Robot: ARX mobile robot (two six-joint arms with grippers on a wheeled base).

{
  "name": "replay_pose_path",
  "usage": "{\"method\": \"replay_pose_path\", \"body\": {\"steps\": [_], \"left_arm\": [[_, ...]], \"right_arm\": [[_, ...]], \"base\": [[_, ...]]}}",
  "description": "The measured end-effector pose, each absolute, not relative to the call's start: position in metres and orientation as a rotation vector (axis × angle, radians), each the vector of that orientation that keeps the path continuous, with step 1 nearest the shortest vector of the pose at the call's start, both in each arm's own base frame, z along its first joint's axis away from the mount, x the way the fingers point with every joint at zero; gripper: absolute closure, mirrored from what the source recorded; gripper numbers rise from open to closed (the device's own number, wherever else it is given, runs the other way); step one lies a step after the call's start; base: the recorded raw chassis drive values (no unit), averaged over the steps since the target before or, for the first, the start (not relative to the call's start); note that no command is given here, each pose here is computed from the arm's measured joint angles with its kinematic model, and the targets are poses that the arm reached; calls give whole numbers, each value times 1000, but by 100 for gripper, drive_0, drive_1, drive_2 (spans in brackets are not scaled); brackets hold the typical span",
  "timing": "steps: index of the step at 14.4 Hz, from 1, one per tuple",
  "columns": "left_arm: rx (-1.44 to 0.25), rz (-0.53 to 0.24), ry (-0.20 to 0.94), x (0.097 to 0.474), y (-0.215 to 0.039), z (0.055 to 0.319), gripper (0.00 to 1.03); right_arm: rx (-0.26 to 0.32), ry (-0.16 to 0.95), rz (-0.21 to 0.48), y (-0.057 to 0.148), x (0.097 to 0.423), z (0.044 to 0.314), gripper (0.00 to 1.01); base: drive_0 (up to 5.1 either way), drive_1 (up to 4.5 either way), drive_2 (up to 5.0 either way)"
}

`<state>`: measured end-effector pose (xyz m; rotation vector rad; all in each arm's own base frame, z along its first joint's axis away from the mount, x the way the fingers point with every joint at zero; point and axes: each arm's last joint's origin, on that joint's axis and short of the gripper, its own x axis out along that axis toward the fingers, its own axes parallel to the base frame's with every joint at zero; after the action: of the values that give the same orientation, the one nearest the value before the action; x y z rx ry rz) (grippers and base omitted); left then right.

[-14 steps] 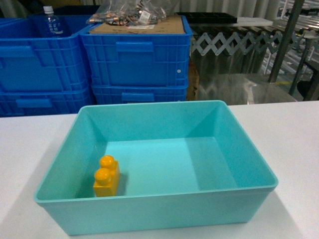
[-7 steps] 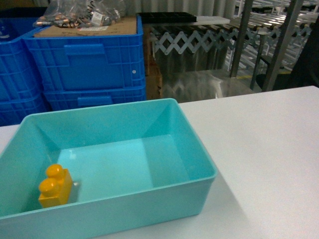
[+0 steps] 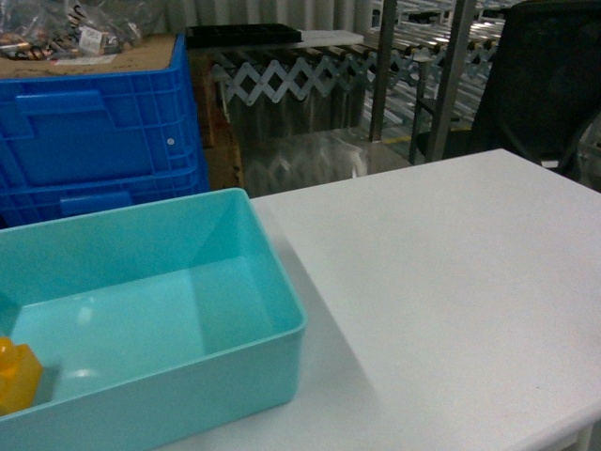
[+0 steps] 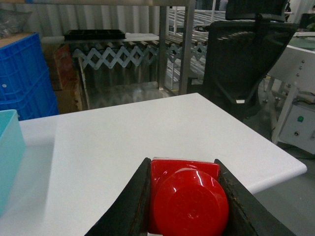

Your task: Pick red block from blue box to shelf

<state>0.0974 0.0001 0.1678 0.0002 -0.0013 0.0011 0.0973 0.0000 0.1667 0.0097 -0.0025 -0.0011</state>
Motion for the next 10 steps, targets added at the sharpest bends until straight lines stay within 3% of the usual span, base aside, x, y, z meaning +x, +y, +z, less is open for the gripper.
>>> {"method": "replay_pose_path", "body": {"steps": [10], "left_arm": [[0,1,-1,97,0,168,5]], "right_arm": [[10,-2,-1,0,97,167,73]], "base": [[-152,-152,-152]]}}
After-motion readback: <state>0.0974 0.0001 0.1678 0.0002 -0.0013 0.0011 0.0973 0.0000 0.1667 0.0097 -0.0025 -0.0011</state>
